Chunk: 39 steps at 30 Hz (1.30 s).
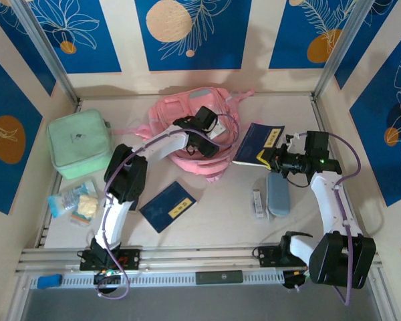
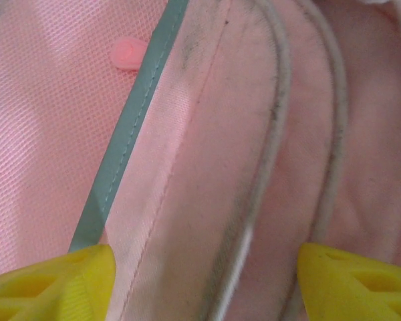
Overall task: Pack the student bag
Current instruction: Open the student bag at the center of the table.
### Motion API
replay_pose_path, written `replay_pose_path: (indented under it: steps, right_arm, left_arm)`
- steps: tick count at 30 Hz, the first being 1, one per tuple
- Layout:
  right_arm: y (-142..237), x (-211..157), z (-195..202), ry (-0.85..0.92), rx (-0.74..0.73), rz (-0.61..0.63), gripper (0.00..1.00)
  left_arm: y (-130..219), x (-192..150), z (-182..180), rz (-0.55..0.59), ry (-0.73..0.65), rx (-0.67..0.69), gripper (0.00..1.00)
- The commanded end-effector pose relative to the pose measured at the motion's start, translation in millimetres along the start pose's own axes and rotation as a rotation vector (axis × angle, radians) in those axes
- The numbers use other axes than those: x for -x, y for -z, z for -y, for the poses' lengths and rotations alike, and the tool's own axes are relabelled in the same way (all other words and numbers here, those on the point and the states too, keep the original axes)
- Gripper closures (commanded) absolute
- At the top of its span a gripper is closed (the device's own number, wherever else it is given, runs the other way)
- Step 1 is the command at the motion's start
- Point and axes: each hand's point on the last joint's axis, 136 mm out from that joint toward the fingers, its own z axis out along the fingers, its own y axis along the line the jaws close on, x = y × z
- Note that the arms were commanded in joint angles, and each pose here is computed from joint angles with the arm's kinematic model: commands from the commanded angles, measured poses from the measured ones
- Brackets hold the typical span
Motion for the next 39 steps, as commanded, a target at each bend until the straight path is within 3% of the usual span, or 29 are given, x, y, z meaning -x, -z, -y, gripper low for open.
replay_pose_path:
  steps: [1,4,9,18,27,33,39]
  right_arm:
    - [1.5,-3.2,-7.5,0.023,0.042,-0.011,1.00]
    - [1.3,-3.6,-6.7,0.020,0.040,-0.013,1.00]
    - [2.7,-7.1,-7.9,0.019,0.045,-0.014,1.00]
    - [9.8,-16.0,-5.8,0.027,0.018,0.000,1.00]
    - [18.2,-32.2,9.2,0.011,-0.067,0.009,1.00]
    - [14.7,-46.0,10.2,-0.011,-0.036,-0.041,1.00]
    - [5.4,-57.6,-8.9,0.069,-0.018,-0.107,1.00]
  left_arm:
    - [-9.9,-3.5,-6.6,-0.019,-0.020,-0.032,0.30]
    - [-16.0,-2.5,-10.1,-0.019,-0.015,-0.041,0.36]
    - [-20.8,-1.2,-16.5,-0.005,-0.022,-0.032,0.56]
    - [9.9,23.5,-18.9,0.080,-0.013,-0.060,1.00]
    - [85.3,62.0,-21.2,0.241,-0.009,-0.021,1.00]
    - [140.3,84.6,-21.6,0.346,-0.031,-0.023,1.00]
    - [166.1,86.7,-19.3,0.390,-0.057,-0.022,1.00]
